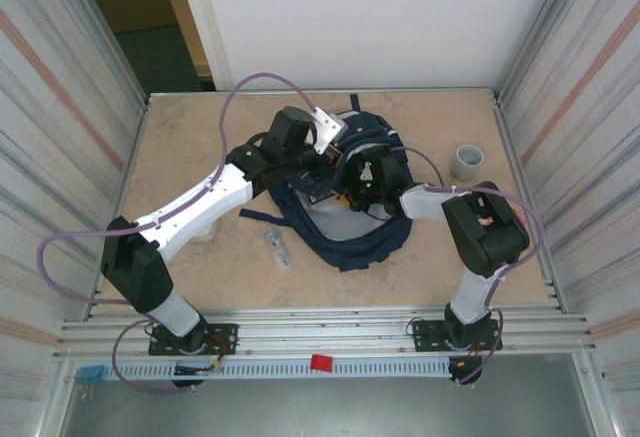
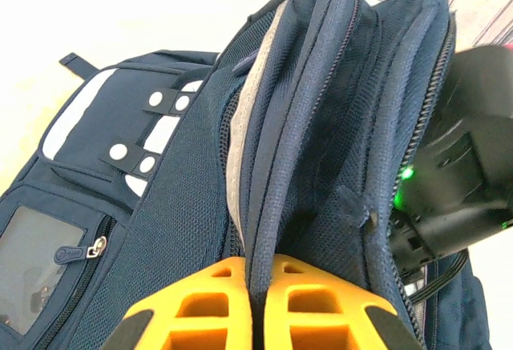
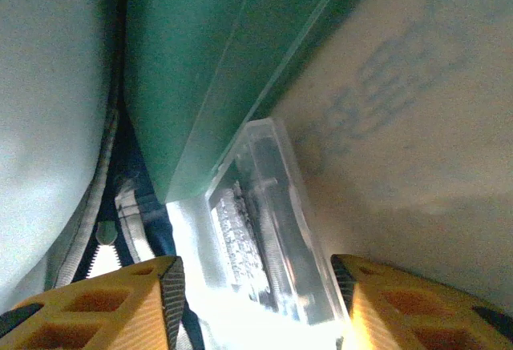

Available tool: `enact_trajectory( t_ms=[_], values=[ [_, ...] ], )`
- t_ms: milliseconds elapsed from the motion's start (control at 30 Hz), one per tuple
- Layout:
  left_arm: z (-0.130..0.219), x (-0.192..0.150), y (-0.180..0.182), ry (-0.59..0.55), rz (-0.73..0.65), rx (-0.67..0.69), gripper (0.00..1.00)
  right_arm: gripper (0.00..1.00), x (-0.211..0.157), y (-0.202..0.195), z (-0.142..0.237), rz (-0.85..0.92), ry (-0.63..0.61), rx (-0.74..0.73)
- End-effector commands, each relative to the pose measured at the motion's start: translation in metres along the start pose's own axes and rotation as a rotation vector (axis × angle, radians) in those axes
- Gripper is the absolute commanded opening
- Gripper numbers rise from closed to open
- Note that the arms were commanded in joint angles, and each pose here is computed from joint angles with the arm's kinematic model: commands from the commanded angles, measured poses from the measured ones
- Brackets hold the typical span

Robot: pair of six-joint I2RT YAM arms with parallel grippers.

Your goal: Pack the student bag

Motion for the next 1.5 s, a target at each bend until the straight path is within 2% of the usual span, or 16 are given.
enact_trajectory(
  t_ms=[0,200,333,500,667,767,900,1000,1133,1300,1367,1467],
  values=[
    [0.034,0.037,0.009,-0.204,-0.012,0.055,0.00,0.54,0.003,-0.005,0.034,0.034,-0.066,-0.073],
    [0.027,0.028,0.011,-0.183,-0.004,0.072,0.00,0.58,-0.008,-0.003,0.088,0.063,-0.110,-0.027],
    [0.018,0.019,0.006,-0.157,-0.029,0.028,0.00,0.59,-0.015,-0.005,0.133,0.086,-0.192,-0.048],
    [-0.010,-0.018,-0.010,-0.046,-0.052,-0.027,0.00,0.63,-0.029,-0.017,0.196,0.095,-0.359,-0.091],
    [-0.044,-0.067,-0.049,0.096,-0.151,-0.124,0.00,0.67,-0.046,-0.027,0.227,0.130,-0.443,-0.093],
    [-0.069,-0.096,-0.083,0.207,-0.262,-0.167,0.00,0.69,-0.051,-0.027,0.229,0.149,-0.424,-0.077],
    [-0.090,-0.115,-0.100,0.300,-0.225,-0.207,0.00,0.70,-0.055,-0.028,0.217,0.090,-0.303,-0.040],
    [-0.092,-0.113,-0.102,0.273,-0.183,-0.217,0.00,0.71,-0.056,-0.038,0.204,-0.024,-0.243,-0.015],
    [-0.079,-0.094,-0.097,0.173,-0.126,-0.240,0.00,0.72,-0.057,-0.054,0.185,-0.140,-0.207,0.055],
    [-0.061,-0.079,-0.090,0.068,-0.090,-0.285,0.00,0.72,-0.054,-0.044,0.176,-0.140,-0.199,0.140],
    [-0.059,-0.079,-0.091,0.061,-0.098,-0.294,0.00,0.74,-0.052,-0.038,0.172,-0.138,-0.187,0.170],
    [-0.057,-0.078,-0.093,0.067,-0.085,-0.321,0.00,0.71,-0.047,-0.032,0.161,-0.138,-0.171,0.201]
  ],
)
Point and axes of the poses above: each hand's point on the last joint's axis, 136 mm out from that joint toward the fingers, its own z axis back along the fingers, its own y axis along the line the jaws close on, x = y × z, the point moved 8 cm from there along z, back along the fingers, and after that the axes turned 11 degrees about -z, right-handed, at the moved point
